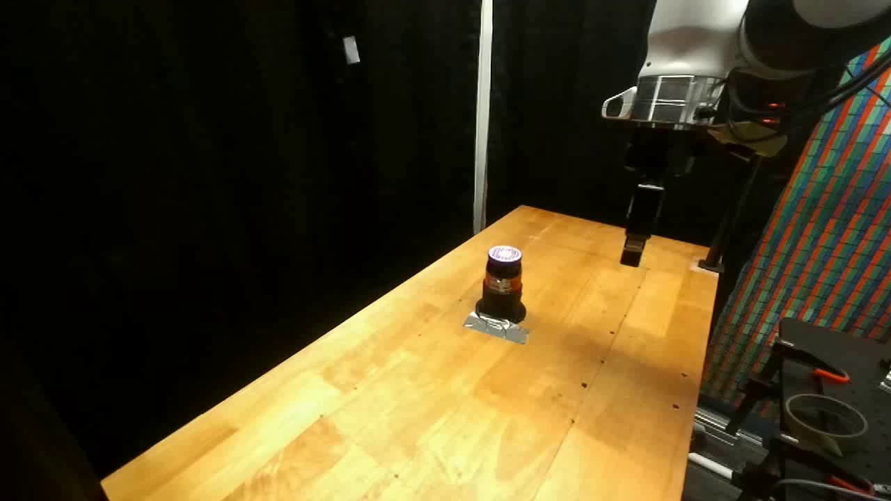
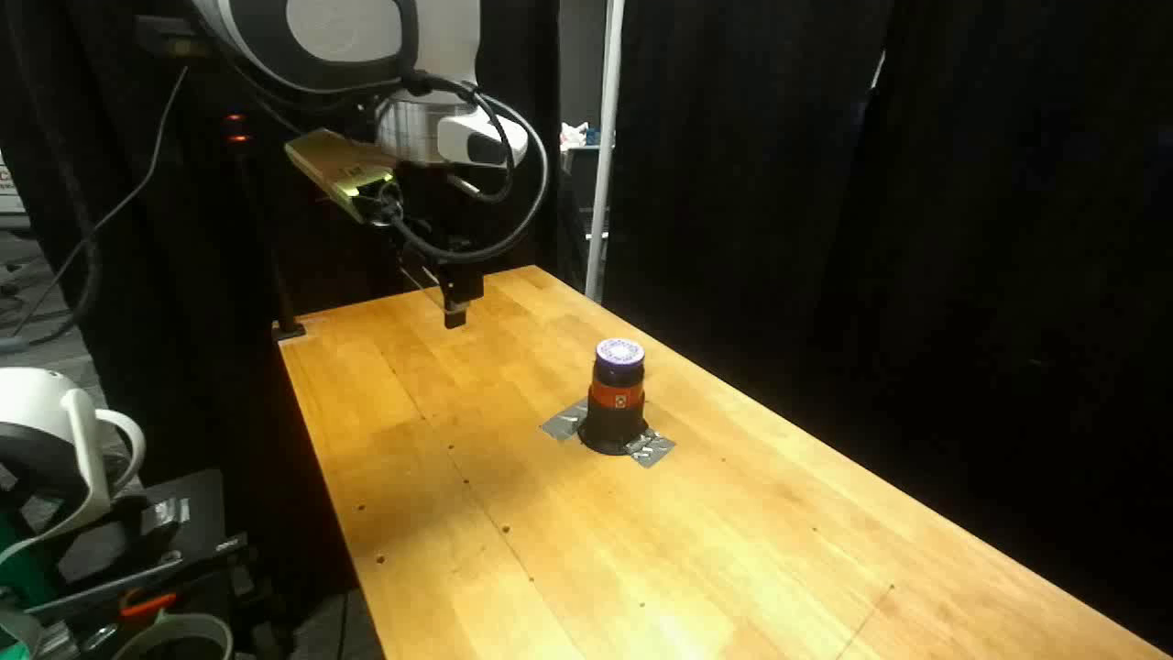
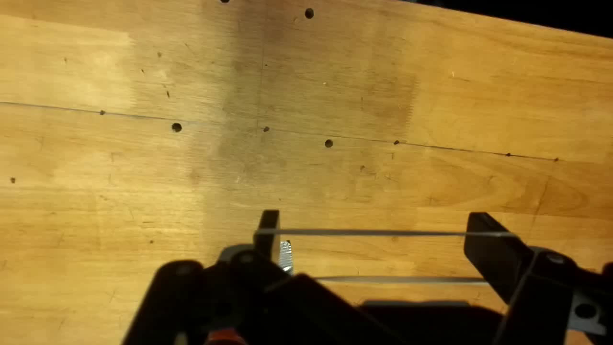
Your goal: Put the elastic around the bottle
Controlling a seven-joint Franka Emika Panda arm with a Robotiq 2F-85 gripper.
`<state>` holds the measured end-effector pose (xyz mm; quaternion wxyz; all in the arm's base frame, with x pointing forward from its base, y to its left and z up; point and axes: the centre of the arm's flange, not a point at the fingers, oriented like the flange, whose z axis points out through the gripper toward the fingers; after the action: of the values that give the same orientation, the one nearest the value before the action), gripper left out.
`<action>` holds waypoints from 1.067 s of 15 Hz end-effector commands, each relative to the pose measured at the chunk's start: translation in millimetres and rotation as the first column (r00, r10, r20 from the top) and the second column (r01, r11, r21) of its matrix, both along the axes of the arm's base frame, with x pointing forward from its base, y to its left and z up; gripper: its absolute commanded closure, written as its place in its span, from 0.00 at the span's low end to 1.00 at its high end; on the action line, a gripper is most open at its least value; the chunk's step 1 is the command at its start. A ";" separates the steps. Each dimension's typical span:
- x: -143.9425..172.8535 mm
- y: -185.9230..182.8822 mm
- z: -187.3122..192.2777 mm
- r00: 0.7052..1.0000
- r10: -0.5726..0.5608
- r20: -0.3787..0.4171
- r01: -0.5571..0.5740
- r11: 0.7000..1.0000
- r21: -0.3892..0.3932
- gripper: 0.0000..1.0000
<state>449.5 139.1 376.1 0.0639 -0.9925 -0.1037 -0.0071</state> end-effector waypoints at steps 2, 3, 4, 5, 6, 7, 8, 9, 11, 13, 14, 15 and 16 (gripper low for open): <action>1.7 0.5 3.7 1.000 0.000 0.008 0.000 1.000 0.002 0.00; 1.8 0.6 4.6 1.000 0.000 0.010 0.000 1.000 0.003 0.00; 1.9 0.6 4.7 1.000 0.000 0.010 0.000 1.000 0.003 0.00; 1.9 0.6 4.8 1.000 0.000 0.010 0.000 1.000 0.003 0.00; 13.5 -2.7 2.8 1.000 0.002 0.007 -0.002 1.000 -0.006 0.00; 23.2 -5.1 0.5 1.000 0.012 0.001 -0.012 1.000 -0.011 0.00; 39.8 -8.6 -0.9 1.000 0.021 -0.005 -0.022 1.000 -0.018 0.00; 51.6 -11.7 -1.5 0.999 0.032 -0.008 -0.032 0.999 -0.023 0.00; 91.7 -19.9 -0.1 0.999 0.051 -0.002 -0.051 0.998 -0.043 0.00; 134.5 -30.1 1.8 0.997 0.080 0.006 -0.080 0.996 -0.045 0.00; 152.4 -33.7 0.5 0.996 0.093 0.006 -0.093 0.995 -0.036 0.00; 170.5 -38.0 -2.4 0.994 0.108 -0.001 -0.108 0.994 -0.029 0.00; 187.5 -40.5 -7.8 0.990 0.139 -0.019 -0.139 0.990 -0.010 0.00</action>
<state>563.0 100.1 368.0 0.0440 -0.9893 -0.1383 -0.0117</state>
